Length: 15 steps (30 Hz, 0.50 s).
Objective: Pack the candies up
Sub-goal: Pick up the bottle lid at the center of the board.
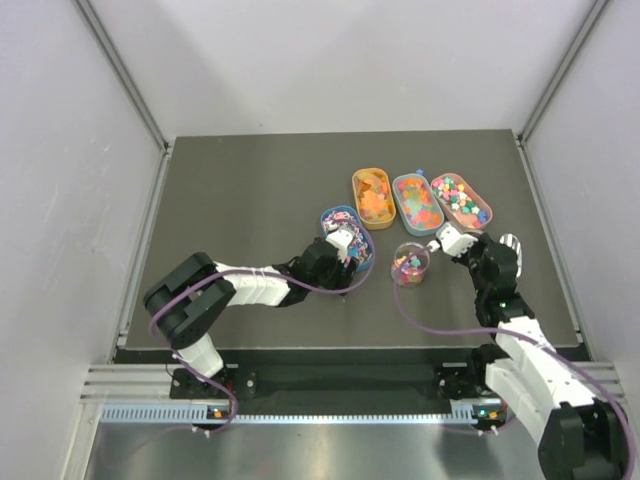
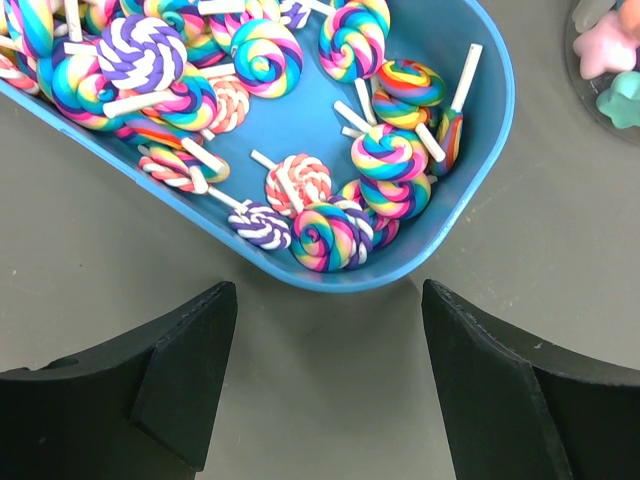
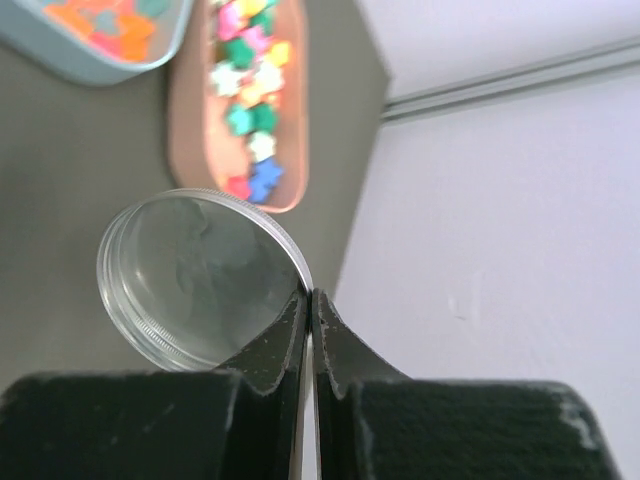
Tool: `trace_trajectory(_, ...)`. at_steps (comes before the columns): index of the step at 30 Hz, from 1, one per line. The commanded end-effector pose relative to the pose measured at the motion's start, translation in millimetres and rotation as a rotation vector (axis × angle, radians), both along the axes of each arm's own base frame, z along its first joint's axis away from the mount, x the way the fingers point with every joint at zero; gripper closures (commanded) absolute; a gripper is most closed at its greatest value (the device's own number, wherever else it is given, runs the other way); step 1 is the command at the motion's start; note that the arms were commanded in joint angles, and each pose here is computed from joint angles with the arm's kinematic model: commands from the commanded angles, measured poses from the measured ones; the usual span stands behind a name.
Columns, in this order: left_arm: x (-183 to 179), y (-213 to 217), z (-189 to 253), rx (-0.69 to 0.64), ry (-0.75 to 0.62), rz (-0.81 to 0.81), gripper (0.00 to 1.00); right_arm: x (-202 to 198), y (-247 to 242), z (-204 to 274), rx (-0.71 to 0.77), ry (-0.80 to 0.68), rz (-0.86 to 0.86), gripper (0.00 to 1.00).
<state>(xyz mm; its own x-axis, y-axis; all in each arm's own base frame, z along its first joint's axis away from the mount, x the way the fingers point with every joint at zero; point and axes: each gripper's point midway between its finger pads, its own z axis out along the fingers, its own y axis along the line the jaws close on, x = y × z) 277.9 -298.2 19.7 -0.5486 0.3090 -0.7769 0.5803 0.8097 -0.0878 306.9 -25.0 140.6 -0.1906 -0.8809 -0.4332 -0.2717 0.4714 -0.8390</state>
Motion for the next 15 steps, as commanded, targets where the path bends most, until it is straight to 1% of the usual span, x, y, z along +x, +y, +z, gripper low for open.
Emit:
trace_trajectory(1, -41, 38, -60, 0.164, 0.212, 0.004, 0.21, 0, -5, 45, 0.013, -0.225, -0.036, 1.0)
trace_trajectory(2, -41, 37, -60, 0.163, 0.211, 0.001, 0.21, -2, -1, 43, 0.02, -0.241, -0.009, 1.0)
trace_trajectory(3, -42, 37, -61, 0.165, 0.212, -0.002, 0.21, -7, 1, 29, 0.004, -0.229, 0.012, 1.0)
trace_trajectory(4, -41, 38, -61, 0.165, 0.214, 0.001, 0.21, -10, 7, 37, 0.004, -0.279, 0.05, 1.0)
trace_trajectory(6, -42, 40, -62, 0.171, 0.211, -0.001, 0.21, -17, 11, 31, -0.011, -0.299, 0.08, 1.0)
trace_trajectory(8, -42, 41, -61, 0.168, 0.204, 0.002, 0.21, -21, 18, 21, -0.027, -0.27, 0.128, 1.0)
trace_trajectory(11, -45, 43, -63, 0.164, 0.209, 0.002, 0.21, -27, 25, 8, -0.04, -0.275, 0.179, 1.0)
trace_trajectory(12, -46, 43, -63, 0.163, 0.209, 0.001, 0.21, -31, 27, -9, -0.063, -0.252, 0.201, 1.0)
trace_trajectory(13, -46, 43, -63, 0.16, 0.21, -0.001, 0.21, -31, 29, -7, -0.066, -0.277, 0.211, 1.0)
trace_trajectory(15, -45, 43, -63, 0.16, 0.202, -0.003, 0.21, -33, 31, -19, -0.081, -0.257, 0.223, 1.0)
